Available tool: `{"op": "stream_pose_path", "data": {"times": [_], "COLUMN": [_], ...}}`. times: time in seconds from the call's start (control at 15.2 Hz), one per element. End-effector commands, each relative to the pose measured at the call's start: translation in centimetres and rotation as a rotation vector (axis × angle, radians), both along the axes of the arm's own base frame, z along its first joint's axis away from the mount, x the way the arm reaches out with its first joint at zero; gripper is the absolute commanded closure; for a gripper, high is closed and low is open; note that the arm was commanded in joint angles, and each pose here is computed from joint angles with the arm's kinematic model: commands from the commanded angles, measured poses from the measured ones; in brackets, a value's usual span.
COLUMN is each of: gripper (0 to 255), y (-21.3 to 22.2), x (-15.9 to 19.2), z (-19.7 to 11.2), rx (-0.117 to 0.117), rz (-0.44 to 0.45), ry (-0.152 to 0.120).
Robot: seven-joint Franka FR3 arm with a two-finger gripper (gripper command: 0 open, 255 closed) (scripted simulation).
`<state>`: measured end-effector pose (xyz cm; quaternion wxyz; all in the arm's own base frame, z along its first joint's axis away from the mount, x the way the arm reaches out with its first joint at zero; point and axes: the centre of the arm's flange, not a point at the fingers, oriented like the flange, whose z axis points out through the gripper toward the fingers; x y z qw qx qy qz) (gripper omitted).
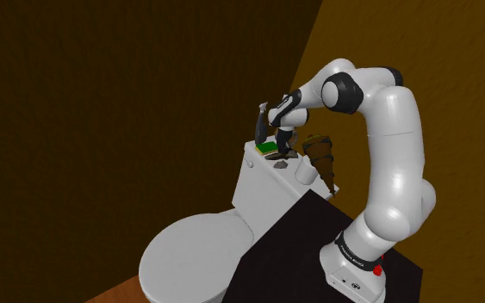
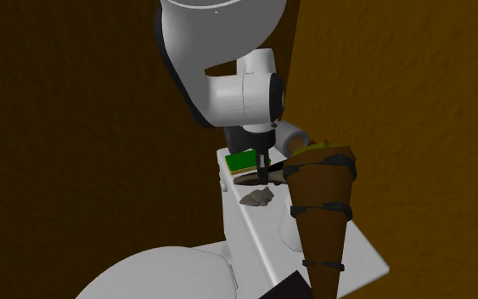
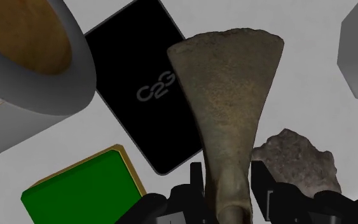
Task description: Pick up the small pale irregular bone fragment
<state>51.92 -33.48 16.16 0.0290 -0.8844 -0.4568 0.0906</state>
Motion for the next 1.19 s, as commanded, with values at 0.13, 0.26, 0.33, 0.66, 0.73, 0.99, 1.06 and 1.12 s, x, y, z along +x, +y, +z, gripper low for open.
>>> {"op": "stream_pose_path", "data": {"times": [0.13,0.26,0.33,0.66,0.73,0.99,1.06,1.12], "gripper": [255,255,255,255,255,255,255,255], "y": [0.0,0.0,0.0,0.0,0.0,0.0,0.0,0.0], "x": [0.0,0.0,0.0,0.0,0.0,0.0,0.0,0.0], "z": [1.1,2.2,2.7,5.4,5.9,8.0,8.1,8.1], "rx": [0.0,0.0,0.0,0.0,0.0,0.0,0.0,0.0], "rz": [0.0,0.0,0.0,0.0,0.0,0.0,0.0,0.0], "ry": [0.001,0.001,0.001,0.001,0.001,0.001,0.001,0.001]}}
